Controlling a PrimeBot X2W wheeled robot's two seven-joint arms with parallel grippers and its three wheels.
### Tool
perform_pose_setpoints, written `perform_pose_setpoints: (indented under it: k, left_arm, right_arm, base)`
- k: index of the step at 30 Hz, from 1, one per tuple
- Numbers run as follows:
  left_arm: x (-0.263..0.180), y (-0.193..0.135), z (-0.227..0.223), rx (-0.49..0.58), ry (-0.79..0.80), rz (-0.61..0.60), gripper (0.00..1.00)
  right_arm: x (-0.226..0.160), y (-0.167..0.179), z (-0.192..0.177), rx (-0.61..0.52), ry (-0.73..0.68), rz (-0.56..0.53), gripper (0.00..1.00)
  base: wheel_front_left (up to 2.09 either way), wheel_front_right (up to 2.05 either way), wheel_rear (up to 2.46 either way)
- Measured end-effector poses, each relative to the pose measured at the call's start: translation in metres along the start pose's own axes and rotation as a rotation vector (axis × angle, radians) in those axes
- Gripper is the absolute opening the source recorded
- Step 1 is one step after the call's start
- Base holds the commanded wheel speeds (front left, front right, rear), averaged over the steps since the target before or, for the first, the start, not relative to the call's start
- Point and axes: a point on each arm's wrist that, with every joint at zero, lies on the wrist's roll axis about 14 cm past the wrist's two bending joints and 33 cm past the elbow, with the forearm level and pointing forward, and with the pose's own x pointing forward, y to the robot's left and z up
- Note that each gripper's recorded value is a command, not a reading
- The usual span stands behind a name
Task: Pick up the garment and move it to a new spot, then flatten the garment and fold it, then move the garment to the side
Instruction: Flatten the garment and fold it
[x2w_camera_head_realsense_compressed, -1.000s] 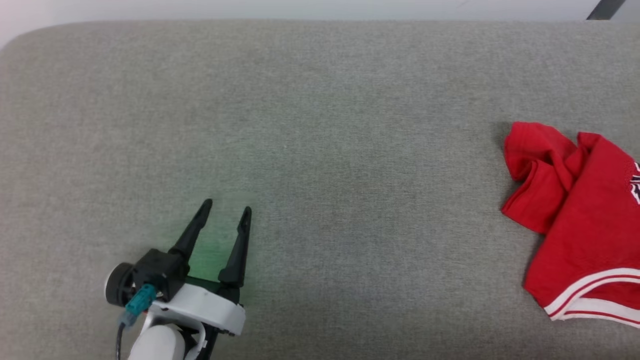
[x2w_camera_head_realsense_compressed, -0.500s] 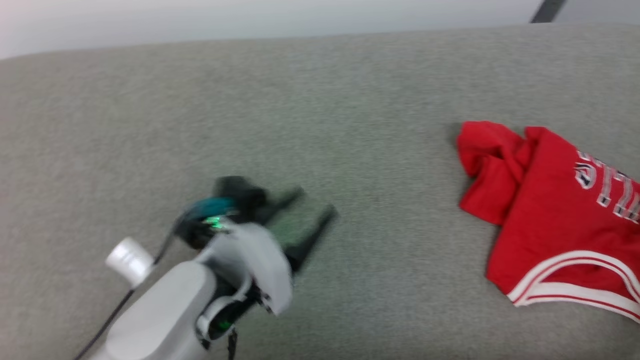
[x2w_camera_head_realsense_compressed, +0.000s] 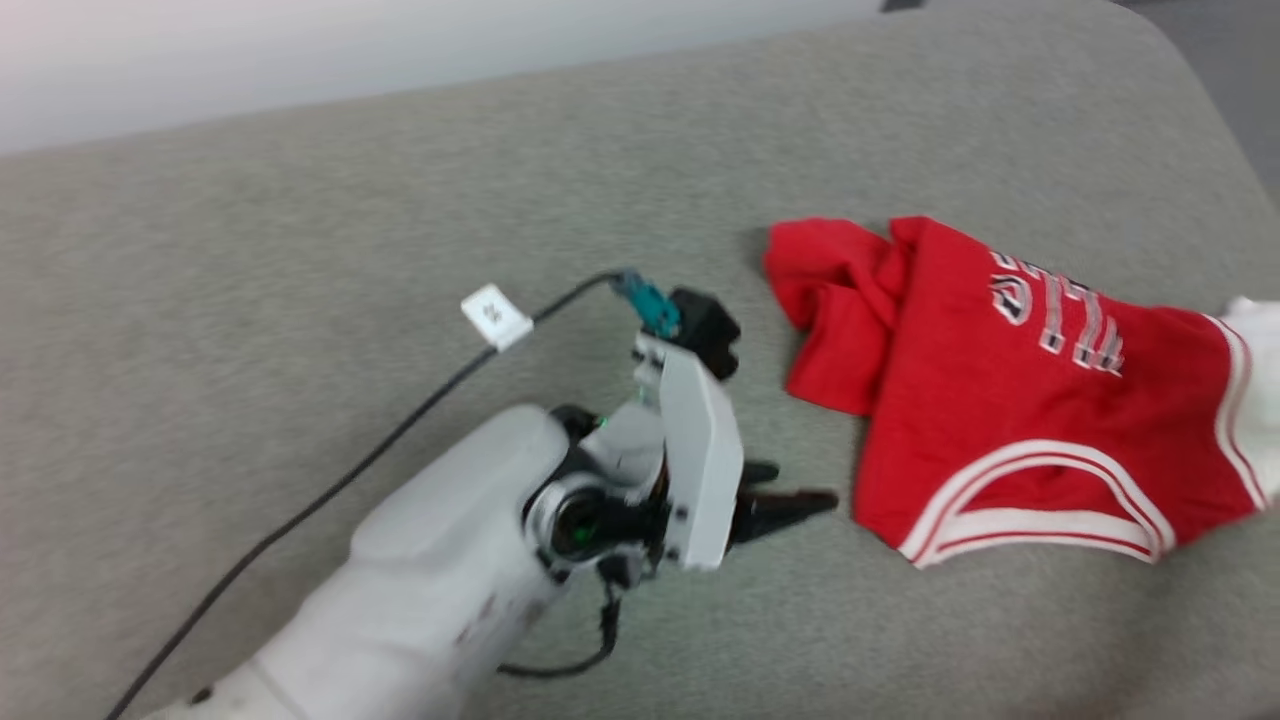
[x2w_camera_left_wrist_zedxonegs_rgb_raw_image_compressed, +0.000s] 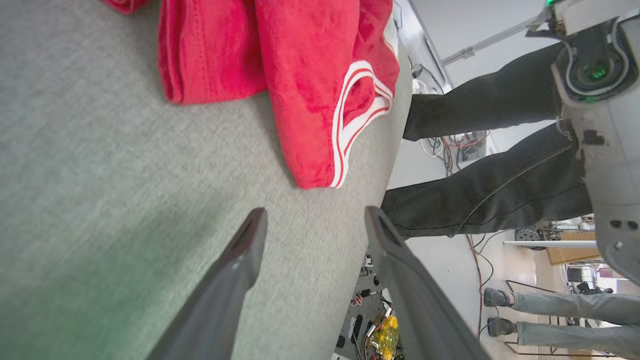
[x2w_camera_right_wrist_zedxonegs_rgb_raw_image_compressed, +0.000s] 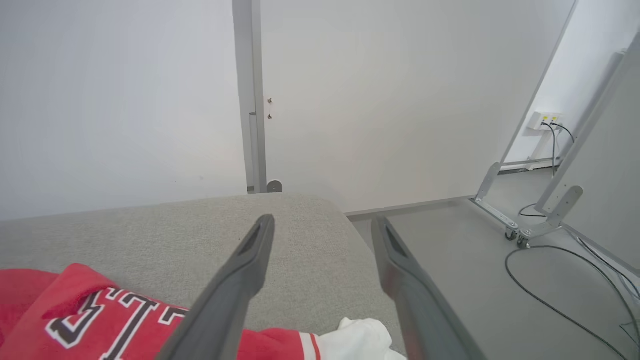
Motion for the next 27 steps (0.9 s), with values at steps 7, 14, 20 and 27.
perform_pose_setpoints:
  k: [7, 14, 20, 27]
  left_arm:
    - [0.041, 0.003, 0.010, -0.043, 0.039, -0.027, 1.00]
    - [0.072, 0.010, 0.002, -0.077, 0.087, -0.042, 1.00]
    - [0.088, 0.004, 0.007, -0.116, 0.067, -0.077, 0.69]
    - [0.076, 0.016, 0.018, -0.070, 0.015, -0.024, 0.00]
  right_arm:
    - [-0.015, -0.012, -0.010, -0.006, 0.027, -0.046, 1.00]
    - [-0.024, -0.020, -0.020, -0.018, 0.056, -0.080, 1.00]
    - [-0.026, -0.020, -0.028, -0.027, 0.082, -0.085, 1.00]
    - [-0.020, -0.013, -0.026, -0.023, 0.072, -0.064, 1.00]
  base:
    - [0.00, 0.00, 0.00]
    - [0.00, 0.00, 0.00]
    - [0.00, 0.00, 0.00]
    - [0.00, 0.00, 0.00]
